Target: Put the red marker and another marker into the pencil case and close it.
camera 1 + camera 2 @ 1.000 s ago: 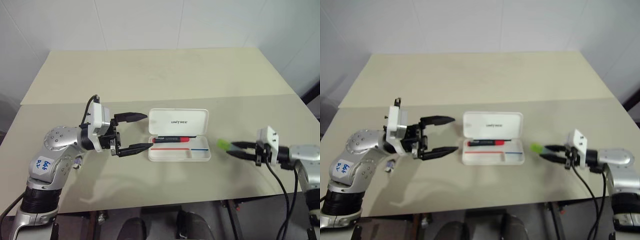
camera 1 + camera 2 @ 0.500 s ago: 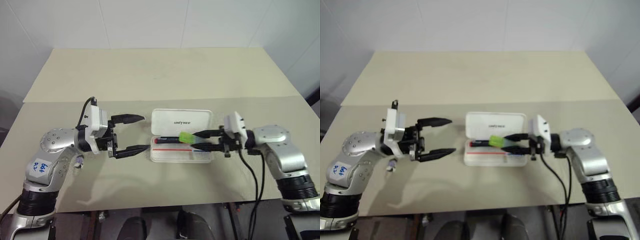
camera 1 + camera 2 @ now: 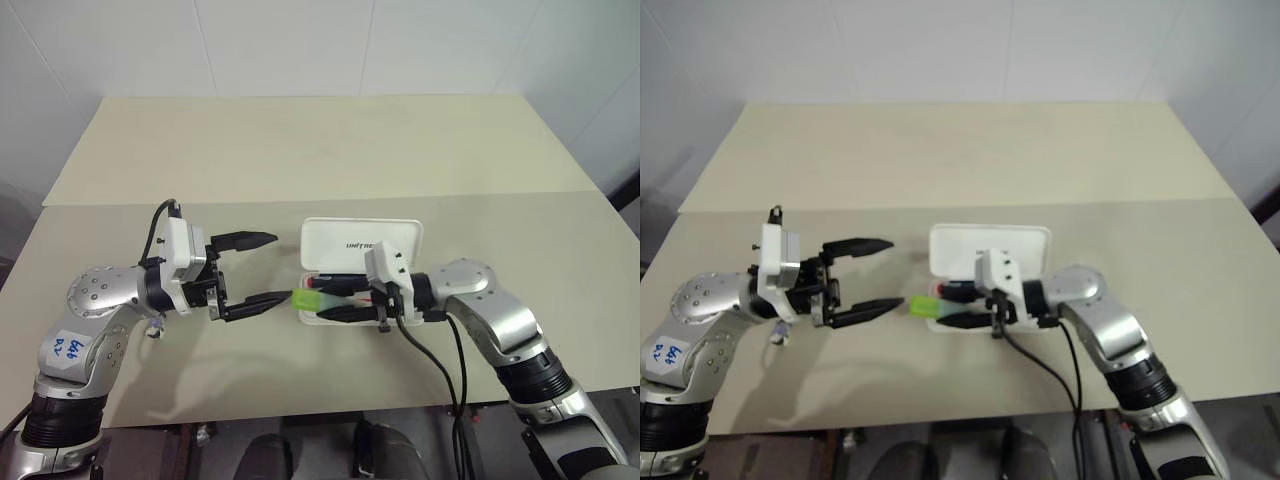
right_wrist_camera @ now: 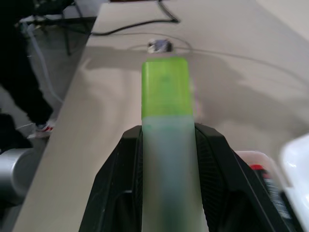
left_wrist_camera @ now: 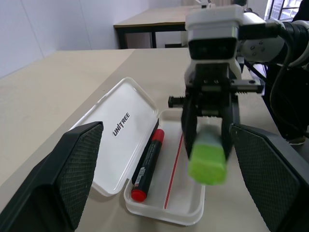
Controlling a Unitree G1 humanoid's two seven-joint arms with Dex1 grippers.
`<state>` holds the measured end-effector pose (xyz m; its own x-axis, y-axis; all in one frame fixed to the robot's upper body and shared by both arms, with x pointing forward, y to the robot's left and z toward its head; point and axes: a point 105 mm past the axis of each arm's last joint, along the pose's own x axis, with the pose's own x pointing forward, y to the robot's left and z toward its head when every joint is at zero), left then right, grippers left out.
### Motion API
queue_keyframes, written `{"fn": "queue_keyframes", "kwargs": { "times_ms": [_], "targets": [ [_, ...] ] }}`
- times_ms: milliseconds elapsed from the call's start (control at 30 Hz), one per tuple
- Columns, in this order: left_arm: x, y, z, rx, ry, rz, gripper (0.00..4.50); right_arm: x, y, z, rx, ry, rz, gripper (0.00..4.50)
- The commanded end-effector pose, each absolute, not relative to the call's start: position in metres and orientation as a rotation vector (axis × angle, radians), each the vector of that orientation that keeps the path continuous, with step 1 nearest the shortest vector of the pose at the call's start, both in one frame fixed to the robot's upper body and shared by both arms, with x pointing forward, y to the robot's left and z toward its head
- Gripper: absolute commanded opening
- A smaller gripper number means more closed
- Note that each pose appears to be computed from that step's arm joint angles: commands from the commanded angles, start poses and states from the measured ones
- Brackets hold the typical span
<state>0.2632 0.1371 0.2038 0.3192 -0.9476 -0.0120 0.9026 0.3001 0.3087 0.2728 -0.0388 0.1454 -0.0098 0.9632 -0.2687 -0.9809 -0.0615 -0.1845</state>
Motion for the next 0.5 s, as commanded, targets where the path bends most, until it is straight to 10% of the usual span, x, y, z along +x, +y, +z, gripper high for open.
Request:
{"fn": "queue_keyframes", "kwargs": {
  "times_ms": [33,500],
  "targets": [
    [0.259,0.139,0.211,0.31,-0.207,-1.227,4.5,0.276,-0.041,0.146,-0.435,0.047,1.626,1.1],
    [0.259,0.141,0.213,0.311,-0.212,-1.207,4.5,0.303,-0.047,0.136,-0.544,0.078,1.648,1.1]
  ]
}}
